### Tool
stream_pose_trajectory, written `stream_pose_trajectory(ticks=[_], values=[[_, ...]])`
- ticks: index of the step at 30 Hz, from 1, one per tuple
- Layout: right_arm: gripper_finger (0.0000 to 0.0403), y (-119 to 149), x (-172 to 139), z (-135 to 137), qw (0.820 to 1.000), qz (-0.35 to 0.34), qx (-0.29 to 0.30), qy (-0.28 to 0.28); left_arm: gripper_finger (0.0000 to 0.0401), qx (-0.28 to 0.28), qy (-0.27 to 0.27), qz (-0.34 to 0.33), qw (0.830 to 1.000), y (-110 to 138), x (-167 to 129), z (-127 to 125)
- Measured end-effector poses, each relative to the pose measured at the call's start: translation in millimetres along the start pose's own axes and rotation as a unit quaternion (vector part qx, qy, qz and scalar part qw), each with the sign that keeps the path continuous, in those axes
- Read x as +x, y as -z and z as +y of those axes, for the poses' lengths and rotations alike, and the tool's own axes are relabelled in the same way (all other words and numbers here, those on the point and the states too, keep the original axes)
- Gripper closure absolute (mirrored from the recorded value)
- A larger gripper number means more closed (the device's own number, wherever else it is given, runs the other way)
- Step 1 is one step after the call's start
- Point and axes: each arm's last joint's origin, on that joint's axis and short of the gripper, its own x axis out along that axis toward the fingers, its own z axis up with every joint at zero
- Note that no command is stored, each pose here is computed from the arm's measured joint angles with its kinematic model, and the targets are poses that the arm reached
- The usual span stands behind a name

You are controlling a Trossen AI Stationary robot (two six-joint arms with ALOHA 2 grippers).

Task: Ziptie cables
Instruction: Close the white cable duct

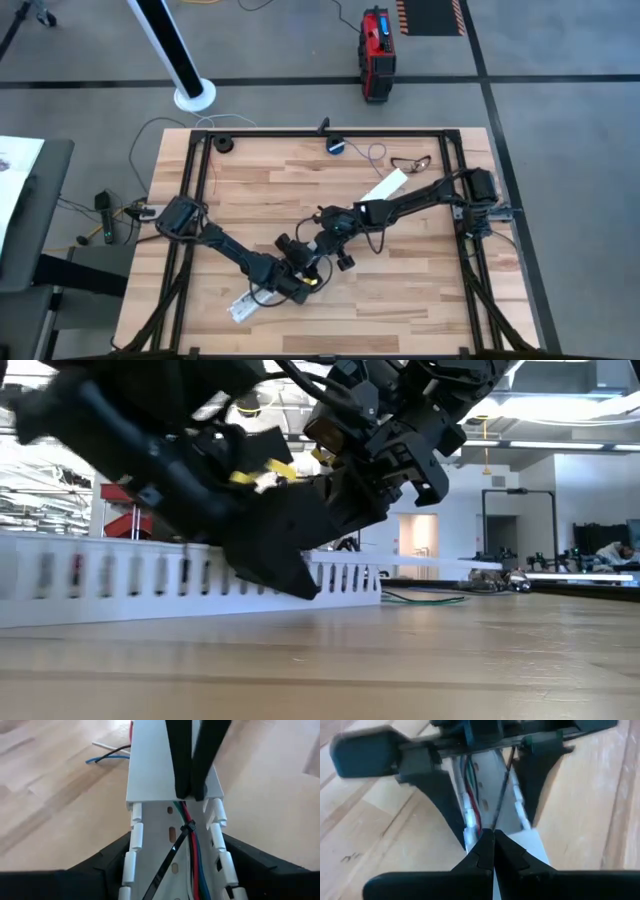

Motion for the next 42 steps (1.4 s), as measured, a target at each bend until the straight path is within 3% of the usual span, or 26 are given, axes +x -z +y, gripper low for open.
stream_pose_trajectory(ticks=[14, 19, 26, 29, 32, 42], values=[[0.0403, -4, 0, -1, 1.0, -0.014, -0.008, 0.002, 0.0161, 0.002, -0.023, -0.003, 1.0, -14, 19, 10], [0.0403, -36, -38, 1, 0.997, -0.054, -0.052, 0.031, 0.0161, 0.006, -0.015, -0.005, 1.0, -16, 20, 8], [0.0403, -54, -78, -11, 0.99, -0.106, -0.072, 0.06, 0.0161, 0.008, -0.01, 0.0, 1.0, -16, 21, 8], [0.0403, -36, -65, -21, 0.994, -0.076, -0.053, 0.053, 0.0161, 0.011, -0.002, 0.002, 1.0, -17, 22, 7], [0.0403, -5, -35, -26, 0.999, 0.002, -0.025, 0.035, 0.0161, 0.012, 0.0, 0.004, 1.0, -18, 22, 8], [0.0403, 10, -2, -21, 1.0, 0.014, -0.021, -0.009, 0.0161, 0.015, 0.006, 0.009, 1.0, -18, 22, 7]])
